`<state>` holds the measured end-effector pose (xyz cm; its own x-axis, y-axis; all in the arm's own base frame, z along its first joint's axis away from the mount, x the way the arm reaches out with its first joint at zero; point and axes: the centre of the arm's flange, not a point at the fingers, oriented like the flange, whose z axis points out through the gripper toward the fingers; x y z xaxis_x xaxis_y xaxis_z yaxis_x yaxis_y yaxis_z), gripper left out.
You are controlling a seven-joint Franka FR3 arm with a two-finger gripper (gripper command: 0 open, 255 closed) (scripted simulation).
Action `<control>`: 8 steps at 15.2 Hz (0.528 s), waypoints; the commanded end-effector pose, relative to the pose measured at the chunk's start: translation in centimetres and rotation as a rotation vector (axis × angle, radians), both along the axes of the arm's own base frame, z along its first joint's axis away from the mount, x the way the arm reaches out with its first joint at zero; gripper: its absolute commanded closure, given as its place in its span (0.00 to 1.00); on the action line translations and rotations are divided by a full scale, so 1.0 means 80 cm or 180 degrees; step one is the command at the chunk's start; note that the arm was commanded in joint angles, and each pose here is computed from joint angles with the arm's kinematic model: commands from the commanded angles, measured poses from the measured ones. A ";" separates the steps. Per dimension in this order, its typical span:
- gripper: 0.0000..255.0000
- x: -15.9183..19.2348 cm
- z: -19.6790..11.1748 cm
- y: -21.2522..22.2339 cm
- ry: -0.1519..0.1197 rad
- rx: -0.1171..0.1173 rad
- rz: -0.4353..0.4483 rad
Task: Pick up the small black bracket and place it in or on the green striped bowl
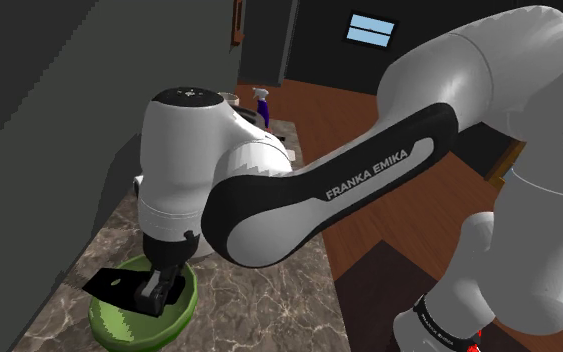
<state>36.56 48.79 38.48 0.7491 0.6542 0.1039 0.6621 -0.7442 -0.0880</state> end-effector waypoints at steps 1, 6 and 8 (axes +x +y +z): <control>1.00 0.000 -0.001 0.000 -0.0001 0.0001 0.0000; 0.00 0.000 -0.001 0.000 -0.0001 0.0001 0.0000; 0.00 0.000 -0.001 0.000 -0.0001 0.0001 0.0000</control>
